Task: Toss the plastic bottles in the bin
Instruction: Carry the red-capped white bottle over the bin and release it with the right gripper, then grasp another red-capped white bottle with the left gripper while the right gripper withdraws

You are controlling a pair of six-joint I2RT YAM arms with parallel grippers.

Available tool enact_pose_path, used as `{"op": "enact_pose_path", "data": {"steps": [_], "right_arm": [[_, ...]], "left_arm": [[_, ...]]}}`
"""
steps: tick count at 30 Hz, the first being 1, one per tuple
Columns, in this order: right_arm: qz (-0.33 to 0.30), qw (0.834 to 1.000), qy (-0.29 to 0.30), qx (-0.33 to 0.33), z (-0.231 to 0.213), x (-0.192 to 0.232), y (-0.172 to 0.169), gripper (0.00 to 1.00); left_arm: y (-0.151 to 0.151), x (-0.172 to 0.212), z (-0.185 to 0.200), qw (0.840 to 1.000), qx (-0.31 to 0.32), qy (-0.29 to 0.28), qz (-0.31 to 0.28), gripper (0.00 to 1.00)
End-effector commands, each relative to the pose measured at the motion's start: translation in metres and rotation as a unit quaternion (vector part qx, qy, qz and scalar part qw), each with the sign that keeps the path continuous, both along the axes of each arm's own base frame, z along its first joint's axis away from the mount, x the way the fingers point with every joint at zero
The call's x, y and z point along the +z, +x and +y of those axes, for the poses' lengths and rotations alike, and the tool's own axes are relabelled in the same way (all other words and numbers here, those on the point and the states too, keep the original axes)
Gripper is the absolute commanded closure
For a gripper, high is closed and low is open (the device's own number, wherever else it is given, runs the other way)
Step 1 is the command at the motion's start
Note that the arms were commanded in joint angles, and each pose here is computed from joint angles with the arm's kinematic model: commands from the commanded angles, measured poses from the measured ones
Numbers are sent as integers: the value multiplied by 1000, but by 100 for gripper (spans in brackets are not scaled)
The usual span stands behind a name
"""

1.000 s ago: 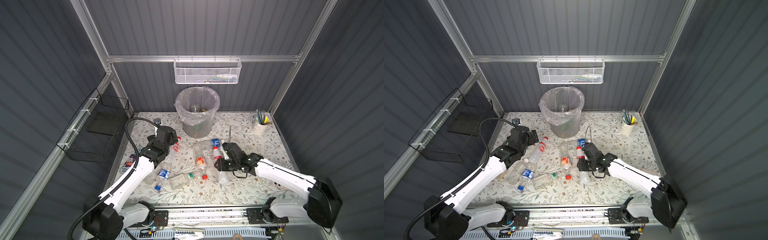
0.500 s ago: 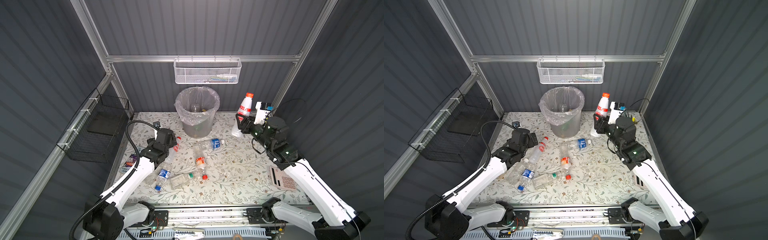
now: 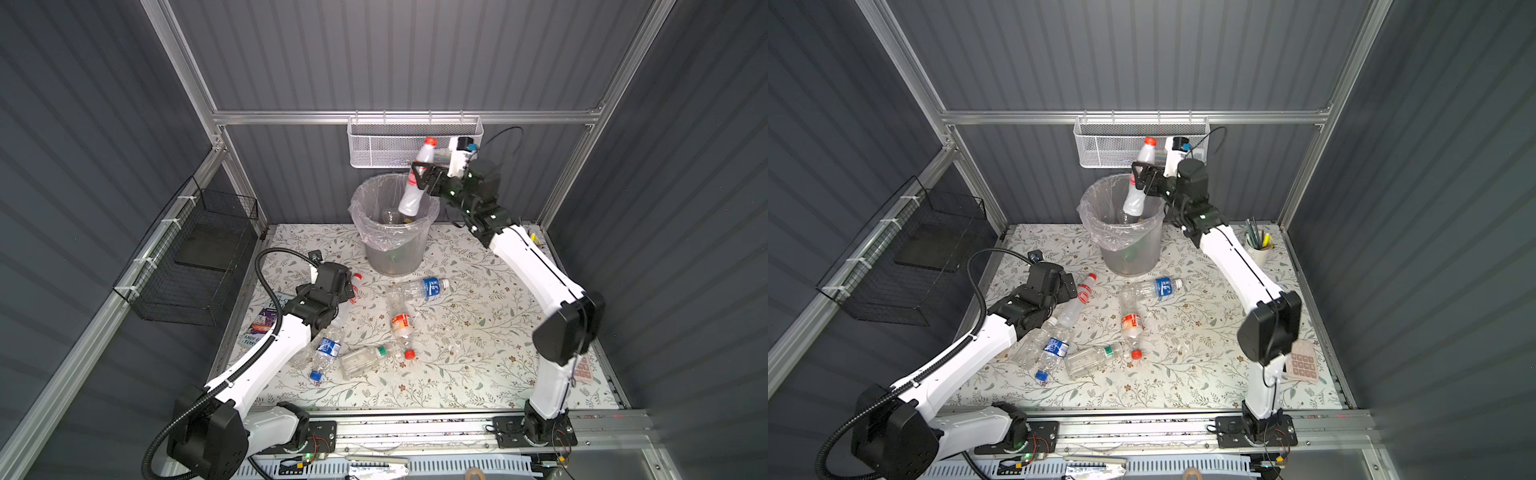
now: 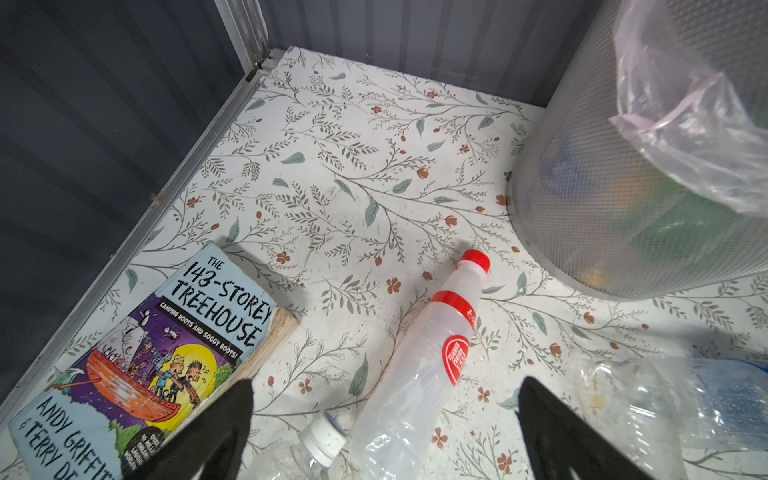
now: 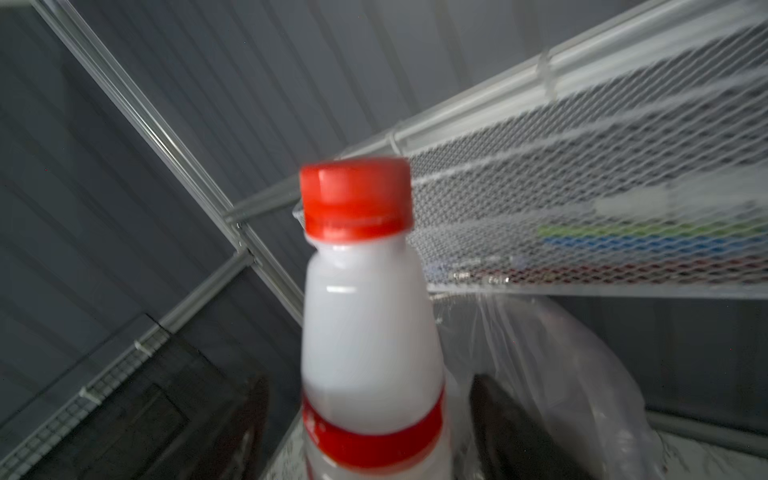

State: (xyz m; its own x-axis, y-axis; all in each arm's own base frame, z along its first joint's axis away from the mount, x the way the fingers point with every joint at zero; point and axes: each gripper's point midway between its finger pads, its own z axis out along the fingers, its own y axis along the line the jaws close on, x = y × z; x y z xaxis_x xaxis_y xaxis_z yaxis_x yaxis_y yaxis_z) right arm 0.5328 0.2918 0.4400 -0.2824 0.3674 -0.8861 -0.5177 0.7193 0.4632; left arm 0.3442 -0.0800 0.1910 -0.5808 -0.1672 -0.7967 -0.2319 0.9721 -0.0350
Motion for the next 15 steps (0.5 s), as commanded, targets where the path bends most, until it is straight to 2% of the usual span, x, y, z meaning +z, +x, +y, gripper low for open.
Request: {"op": "enact_pose_path", "data": {"steps": [1,2,4,6,9,13,15], "right_arm": [[44,997,-53,24,7,-5,-7,6],[44,997,-67,10,2,-2,-9,2],[37,995,-84,-24,-17,8,-15,1],[12,994,-81,-66,-41,25,-24,1],[1,992,-77,-98,-71,29,-42,1],[13,989,-73,-131,-107,12,-64,1],[34,986,-76,-143,-123,-14,-75,1]], "left_arm": [[-5,-18,4,999,9,16,43,1],[-6,-19,5,998,12,21,50,1],[-6,-19,7,998,16,26,54,1],[-7,-17,10,998,21,28,49,1],[-9,-13,13,998,23,31,42,1],[-11,-20,13,997,22,40,59,1],[-12,-29,10,996,14,42,81,1]]}}
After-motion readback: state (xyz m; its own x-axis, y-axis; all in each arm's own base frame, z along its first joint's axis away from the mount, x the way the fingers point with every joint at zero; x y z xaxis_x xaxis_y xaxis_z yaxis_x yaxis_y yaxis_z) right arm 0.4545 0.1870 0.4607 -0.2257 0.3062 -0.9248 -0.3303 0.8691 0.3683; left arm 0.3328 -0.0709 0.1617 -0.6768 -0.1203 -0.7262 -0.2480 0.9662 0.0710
